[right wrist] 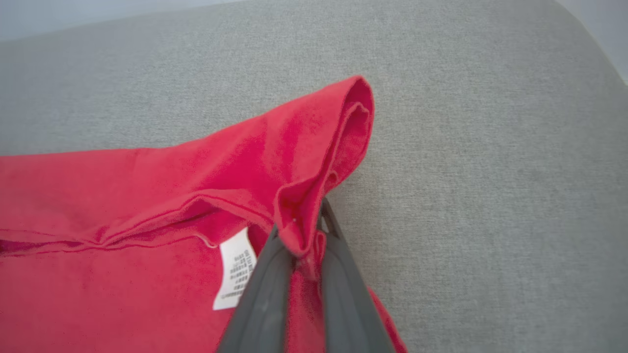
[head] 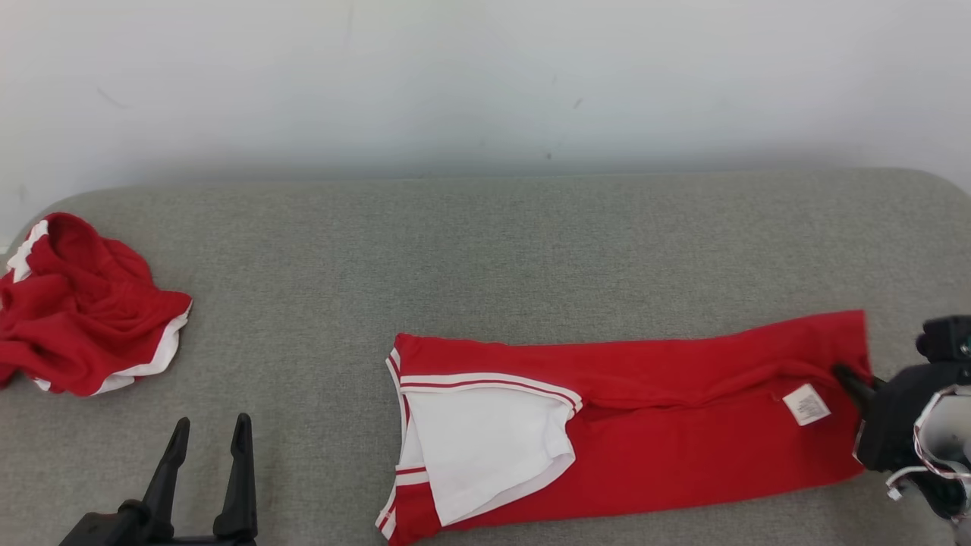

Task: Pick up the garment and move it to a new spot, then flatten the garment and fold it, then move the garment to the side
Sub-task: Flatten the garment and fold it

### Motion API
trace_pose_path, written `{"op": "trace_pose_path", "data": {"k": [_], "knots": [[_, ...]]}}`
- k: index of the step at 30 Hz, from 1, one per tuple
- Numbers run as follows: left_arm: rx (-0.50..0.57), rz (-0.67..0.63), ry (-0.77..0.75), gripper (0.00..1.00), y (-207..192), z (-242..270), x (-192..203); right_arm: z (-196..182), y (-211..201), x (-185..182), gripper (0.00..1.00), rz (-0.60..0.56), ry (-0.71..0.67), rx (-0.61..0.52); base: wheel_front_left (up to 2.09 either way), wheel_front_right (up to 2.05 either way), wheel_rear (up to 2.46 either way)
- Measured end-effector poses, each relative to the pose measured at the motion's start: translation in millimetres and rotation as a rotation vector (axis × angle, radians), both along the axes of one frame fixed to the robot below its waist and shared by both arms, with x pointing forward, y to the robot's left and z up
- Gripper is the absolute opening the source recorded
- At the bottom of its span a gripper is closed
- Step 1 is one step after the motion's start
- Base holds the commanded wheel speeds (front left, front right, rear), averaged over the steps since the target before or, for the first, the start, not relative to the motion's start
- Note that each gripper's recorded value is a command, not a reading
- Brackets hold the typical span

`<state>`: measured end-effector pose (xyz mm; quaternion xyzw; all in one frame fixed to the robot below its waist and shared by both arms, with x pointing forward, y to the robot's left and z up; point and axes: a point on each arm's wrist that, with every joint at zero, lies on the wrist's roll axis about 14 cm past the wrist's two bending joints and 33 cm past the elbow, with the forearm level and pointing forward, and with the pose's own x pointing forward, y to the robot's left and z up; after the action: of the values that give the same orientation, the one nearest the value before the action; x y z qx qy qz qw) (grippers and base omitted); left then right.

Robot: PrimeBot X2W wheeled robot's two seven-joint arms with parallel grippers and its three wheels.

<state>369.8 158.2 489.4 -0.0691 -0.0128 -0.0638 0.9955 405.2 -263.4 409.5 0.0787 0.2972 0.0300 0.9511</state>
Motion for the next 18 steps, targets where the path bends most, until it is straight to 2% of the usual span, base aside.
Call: {"op": "trace_pose_path", "data": {"k": [7,18], "knots": [[-0.006,-0.018,0.013,1.0,-7.1,-4.6,3.8,29.4,50.8,-1.7,0.0,0.102,-0.002,0.228,0.0,0.0,0.0],[-0.016,-0.013,0.015,1.0,-6.9,-4.8,0.8,75.8,106.3,-10.9,0.0,0.265,-0.019,0.452,0.0,0.0,0.0]]}}
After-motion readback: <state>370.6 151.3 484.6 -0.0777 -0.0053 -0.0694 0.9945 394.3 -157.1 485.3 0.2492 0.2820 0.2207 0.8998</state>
